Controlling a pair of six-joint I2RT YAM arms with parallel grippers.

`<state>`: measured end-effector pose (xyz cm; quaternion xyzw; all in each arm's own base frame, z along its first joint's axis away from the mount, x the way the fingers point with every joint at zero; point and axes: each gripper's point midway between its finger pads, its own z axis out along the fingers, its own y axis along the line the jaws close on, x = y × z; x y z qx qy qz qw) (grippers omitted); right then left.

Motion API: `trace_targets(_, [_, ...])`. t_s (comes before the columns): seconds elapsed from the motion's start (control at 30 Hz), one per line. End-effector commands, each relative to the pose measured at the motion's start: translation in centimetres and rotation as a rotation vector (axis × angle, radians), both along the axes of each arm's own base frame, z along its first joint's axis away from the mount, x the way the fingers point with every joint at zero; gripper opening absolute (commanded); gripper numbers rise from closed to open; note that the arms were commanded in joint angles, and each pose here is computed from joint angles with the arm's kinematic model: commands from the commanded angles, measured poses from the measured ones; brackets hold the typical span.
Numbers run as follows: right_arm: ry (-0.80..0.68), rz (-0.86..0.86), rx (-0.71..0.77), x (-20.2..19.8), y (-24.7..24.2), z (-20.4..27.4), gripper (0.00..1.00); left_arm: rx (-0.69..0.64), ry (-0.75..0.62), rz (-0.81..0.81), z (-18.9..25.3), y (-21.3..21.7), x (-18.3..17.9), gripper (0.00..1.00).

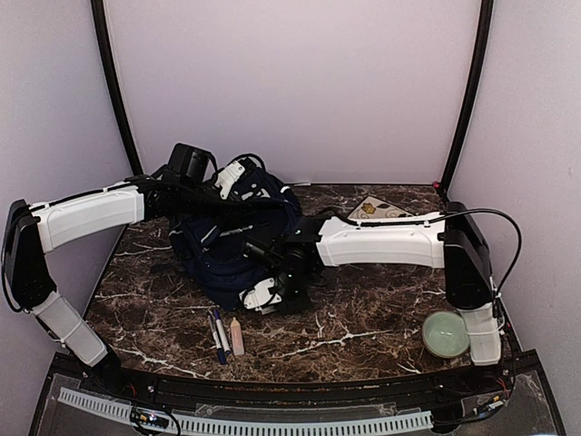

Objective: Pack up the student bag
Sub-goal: Place the pen in the upper front pocket of the bag.

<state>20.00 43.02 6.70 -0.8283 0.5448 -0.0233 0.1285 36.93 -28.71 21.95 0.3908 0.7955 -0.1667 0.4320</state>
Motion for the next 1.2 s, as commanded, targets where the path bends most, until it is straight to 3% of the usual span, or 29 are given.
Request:
trace_targets(0.0, [-0.177,0.043,0.145,2.9,2.1,6.9,0.03,-0.125,-0.107,-0.045,5.3,-1.1,-0.3,0.0])
trace_targets(0.27, [-0.488,0.049,0.253,8.2,4.7,12.7,0.03,-0.125,-0.106,-0.044,5.3,-1.1,-0.3,0.0])
trace_targets(0.57, [-0.736,0.043,0.345,12.9,8.2,14.2,0.04,-0.127,-0.111,-0.043,5.5,-1.0,-0.3,0.0])
trace_targets(0.9, [-0.724,0.061,0.323,14.6,8.3,9.5,0.03,-0.137,-0.112,-0.048,5.8,-1.1,-0.4,0.0])
trace_targets(1.17, [-0.771,0.006,0.346,18.7,7.6,7.2,0.03,-0.144,-0.096,-0.055,5.5,-1.4,-0.5,0.0])
